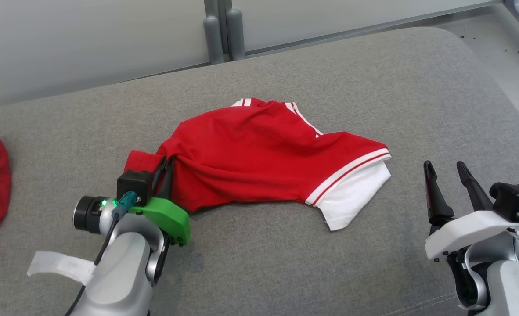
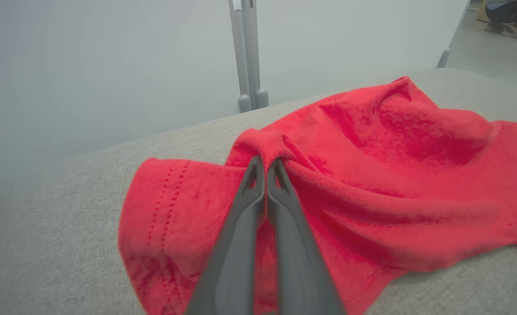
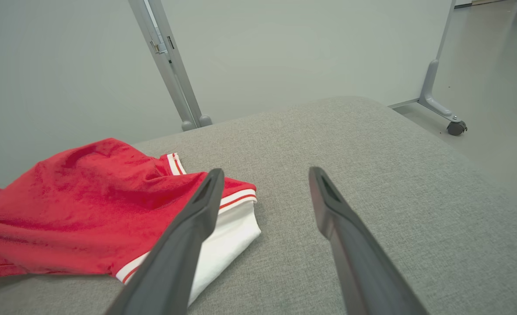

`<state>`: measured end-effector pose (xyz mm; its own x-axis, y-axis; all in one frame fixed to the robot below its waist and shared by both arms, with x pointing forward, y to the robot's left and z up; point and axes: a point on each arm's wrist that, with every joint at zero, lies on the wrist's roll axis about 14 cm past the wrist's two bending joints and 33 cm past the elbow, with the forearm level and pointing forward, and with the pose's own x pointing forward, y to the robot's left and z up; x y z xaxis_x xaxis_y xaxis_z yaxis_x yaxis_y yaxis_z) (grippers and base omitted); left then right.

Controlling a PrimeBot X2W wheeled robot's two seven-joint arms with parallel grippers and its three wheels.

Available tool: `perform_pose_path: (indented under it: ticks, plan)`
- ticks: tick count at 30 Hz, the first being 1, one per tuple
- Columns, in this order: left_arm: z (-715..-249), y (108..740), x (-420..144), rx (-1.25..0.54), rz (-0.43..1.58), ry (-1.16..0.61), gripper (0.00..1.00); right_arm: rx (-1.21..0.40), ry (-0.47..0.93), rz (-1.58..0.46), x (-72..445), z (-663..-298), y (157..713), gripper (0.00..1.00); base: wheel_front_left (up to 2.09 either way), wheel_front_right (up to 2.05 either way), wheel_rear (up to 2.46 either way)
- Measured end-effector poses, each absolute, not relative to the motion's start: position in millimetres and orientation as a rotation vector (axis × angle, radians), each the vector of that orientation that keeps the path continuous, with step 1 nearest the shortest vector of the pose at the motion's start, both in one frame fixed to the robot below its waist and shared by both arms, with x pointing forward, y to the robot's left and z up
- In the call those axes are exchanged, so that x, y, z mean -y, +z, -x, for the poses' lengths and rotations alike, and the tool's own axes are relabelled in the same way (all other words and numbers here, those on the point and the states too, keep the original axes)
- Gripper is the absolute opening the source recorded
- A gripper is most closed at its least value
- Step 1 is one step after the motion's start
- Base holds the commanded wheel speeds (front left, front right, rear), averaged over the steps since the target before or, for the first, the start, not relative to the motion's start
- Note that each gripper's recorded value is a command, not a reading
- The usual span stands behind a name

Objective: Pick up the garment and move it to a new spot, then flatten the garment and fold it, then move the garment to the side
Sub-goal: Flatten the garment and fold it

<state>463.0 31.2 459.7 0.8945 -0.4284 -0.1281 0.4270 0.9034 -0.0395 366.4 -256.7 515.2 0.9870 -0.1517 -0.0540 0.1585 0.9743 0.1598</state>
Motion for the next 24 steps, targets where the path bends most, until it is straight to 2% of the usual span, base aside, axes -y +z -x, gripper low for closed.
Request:
perform_pose_path:
  ticks: [6, 13, 14, 15, 16, 24]
  plan:
    - [-477, 484, -3, -0.065, -0.01, -0.525, 0.0, -0.046, -0.17, -0.172, 260, -362, 512, 1.0, 0.0, 0.0, 0.0]
    - [-483, 451, 11, -0.184, -0.034, -0.553, 0.0, -0.066, -0.185, -0.187, 262, -360, 501, 1.0, 0.0, 0.0, 0.0]
    - [-484, 446, 12, -0.198, -0.033, -0.553, 0.17, -0.069, -0.186, -0.191, 262, -361, 499, 1.0, 0.0, 0.0, 0.0]
    - [-485, 442, 13, -0.21, -0.03, -0.552, 0.53, -0.071, -0.188, -0.191, 263, -361, 498, 1.0, 0.0, 0.0, 0.0]
    - [-486, 438, 15, -0.223, -0.023, -0.552, 1.0, -0.074, -0.191, -0.196, 263, -361, 496, 1.0, 0.0, 0.0, 0.0]
    - [-490, 430, 16, -0.249, 0.028, -0.535, 1.0, -0.093, -0.2, -0.206, 265, -364, 486, 1.0, 0.0, 0.0, 0.0]
